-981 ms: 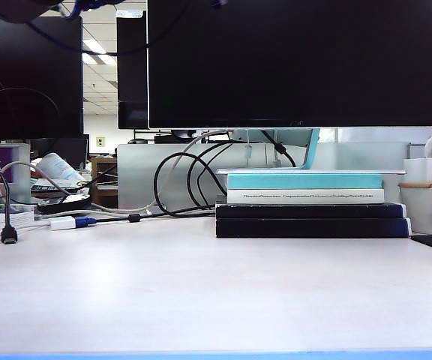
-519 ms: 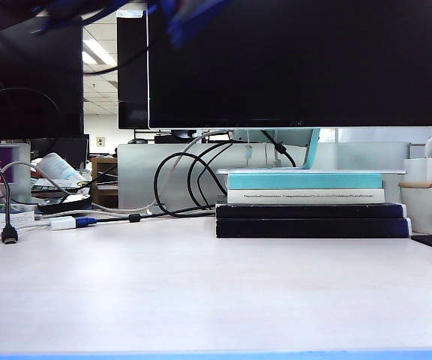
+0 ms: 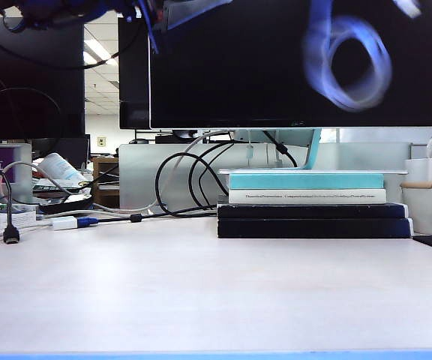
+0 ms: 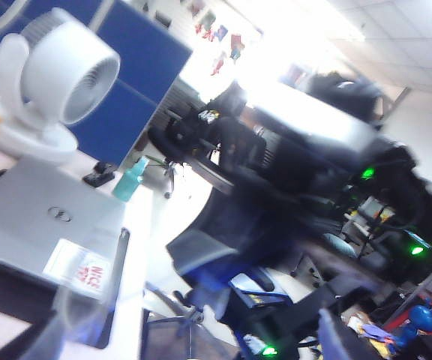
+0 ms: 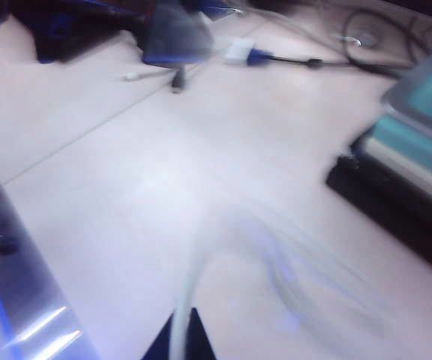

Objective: Unfold the white charging cable into a straight cable.

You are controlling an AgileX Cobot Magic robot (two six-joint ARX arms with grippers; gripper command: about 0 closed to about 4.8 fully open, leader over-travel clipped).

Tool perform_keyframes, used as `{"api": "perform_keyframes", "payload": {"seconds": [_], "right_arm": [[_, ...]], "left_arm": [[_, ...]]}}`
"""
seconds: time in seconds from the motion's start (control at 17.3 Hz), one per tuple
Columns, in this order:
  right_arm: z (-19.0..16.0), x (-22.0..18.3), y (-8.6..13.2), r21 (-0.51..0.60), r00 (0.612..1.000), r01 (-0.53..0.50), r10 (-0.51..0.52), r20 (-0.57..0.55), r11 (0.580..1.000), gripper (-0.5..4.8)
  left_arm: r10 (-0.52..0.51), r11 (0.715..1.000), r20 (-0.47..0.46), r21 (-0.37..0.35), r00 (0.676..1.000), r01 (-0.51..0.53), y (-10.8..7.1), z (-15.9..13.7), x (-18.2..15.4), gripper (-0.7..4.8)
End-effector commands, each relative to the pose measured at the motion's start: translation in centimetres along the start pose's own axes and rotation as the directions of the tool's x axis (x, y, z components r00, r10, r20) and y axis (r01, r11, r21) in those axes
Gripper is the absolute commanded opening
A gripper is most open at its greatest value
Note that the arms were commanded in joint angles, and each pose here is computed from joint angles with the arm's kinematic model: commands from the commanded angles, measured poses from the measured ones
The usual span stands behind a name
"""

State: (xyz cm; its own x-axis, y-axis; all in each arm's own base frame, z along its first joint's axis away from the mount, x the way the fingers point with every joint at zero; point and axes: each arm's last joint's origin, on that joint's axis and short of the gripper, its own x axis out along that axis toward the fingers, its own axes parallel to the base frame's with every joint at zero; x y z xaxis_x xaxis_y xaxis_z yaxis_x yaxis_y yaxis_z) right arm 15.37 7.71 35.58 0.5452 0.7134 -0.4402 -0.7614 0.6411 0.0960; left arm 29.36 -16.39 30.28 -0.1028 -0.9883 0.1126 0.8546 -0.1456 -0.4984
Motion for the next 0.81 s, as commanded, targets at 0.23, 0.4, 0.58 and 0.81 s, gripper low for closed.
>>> {"api": "perform_keyframes", "payload": {"seconds": [0.23,0.4,0.58,0.81], "right_arm": [[-0.4,0.7,-0.8,-0.053,0.996,0.049,-0.052,-0.070,0.997,-0.06],[0.5,1.0,-0.9,-0.025,1.000,0.028,-0.028,0.015,0.999,-0.05],[2.8,-0.4,-0.6,-0.041,0.967,0.048,-0.036,0.253,0.998,-0.05],[4.5,-2.9,0.7,-0.046,0.886,-0.028,0.046,0.462,0.999,-0.05]], "left_arm": [[-0.001,0.999,-0.025,0.051,1.000,0.002,0.0,-0.3,0.4,4.79],[-0.006,0.999,-0.055,0.043,0.998,0.008,0.2,-0.7,0.6,4.79],[-0.043,0.996,-0.092,0.071,0.995,0.049,0.1,-1.1,1.1,4.79],[-0.037,0.993,-0.087,0.106,0.995,0.047,-0.1,-1.5,2.1,4.79]]}}
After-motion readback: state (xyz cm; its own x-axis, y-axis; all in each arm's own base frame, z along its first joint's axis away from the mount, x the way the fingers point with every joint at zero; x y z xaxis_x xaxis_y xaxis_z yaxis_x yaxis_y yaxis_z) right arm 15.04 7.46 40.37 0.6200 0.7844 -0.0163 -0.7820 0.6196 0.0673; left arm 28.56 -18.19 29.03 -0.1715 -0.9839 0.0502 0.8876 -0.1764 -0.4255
